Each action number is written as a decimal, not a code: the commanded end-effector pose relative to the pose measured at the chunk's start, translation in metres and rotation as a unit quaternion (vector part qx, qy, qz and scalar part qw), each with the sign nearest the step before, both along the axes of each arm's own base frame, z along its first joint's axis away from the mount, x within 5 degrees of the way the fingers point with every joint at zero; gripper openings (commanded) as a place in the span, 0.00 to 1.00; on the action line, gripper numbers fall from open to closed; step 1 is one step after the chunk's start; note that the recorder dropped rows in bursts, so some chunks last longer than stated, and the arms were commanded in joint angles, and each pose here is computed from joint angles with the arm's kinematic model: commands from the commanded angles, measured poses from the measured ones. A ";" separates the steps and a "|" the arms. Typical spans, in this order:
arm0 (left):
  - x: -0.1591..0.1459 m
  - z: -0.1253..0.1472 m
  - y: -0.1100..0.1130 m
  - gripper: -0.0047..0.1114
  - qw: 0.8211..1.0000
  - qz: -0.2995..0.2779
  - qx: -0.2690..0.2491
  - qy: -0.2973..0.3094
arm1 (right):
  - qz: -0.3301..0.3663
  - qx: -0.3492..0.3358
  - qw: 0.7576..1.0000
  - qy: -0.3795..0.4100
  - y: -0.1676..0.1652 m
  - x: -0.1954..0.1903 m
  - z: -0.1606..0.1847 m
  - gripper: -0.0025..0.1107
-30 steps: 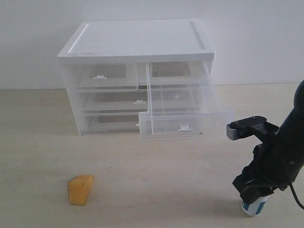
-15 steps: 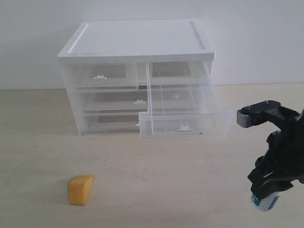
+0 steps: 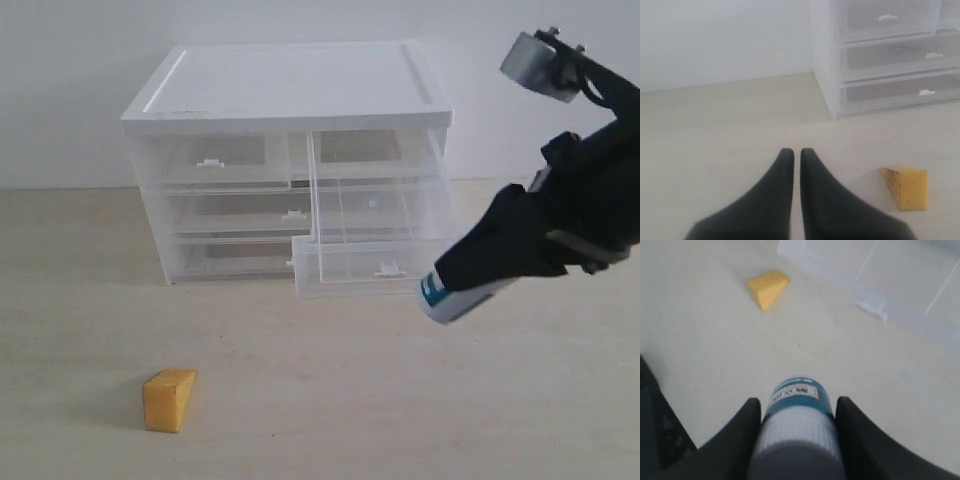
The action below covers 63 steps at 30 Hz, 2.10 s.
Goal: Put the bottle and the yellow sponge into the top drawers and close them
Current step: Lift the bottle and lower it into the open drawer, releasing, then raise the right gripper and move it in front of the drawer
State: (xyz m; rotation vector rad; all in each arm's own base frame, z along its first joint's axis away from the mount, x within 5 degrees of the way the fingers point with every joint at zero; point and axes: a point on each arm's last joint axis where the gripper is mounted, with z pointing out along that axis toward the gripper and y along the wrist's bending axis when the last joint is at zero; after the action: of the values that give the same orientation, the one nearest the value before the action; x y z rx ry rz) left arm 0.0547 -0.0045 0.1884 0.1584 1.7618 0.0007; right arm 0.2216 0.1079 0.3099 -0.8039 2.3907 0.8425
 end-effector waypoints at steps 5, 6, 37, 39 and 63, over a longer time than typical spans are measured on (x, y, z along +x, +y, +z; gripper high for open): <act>0.000 0.000 0.000 0.08 1.000 0.001 0.000 -0.004 | -0.055 0.091 0.993 -0.045 0.013 0.046 0.002 0.02; 0.000 0.000 0.000 0.08 1.000 0.001 0.000 -0.004 | -0.053 0.092 0.993 -0.046 0.014 0.051 0.003 0.02; 0.000 0.000 0.000 0.08 1.000 0.001 0.000 -0.004 | 0.276 0.027 0.893 -0.355 0.044 0.131 -0.058 0.44; 0.000 0.000 0.000 0.08 1.000 0.001 0.000 -0.004 | 0.272 0.022 0.893 -0.358 0.043 0.132 -0.058 0.58; 0.000 0.000 0.000 0.08 1.000 0.001 0.000 -0.004 | 0.046 0.007 0.967 -0.252 0.020 0.103 0.018 0.42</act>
State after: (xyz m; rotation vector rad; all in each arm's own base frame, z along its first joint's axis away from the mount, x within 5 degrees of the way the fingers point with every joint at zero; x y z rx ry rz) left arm 0.0547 -0.0045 0.1884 0.1584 1.7618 0.0007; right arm 0.3317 0.1340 0.3225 -1.0249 1.8067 0.6040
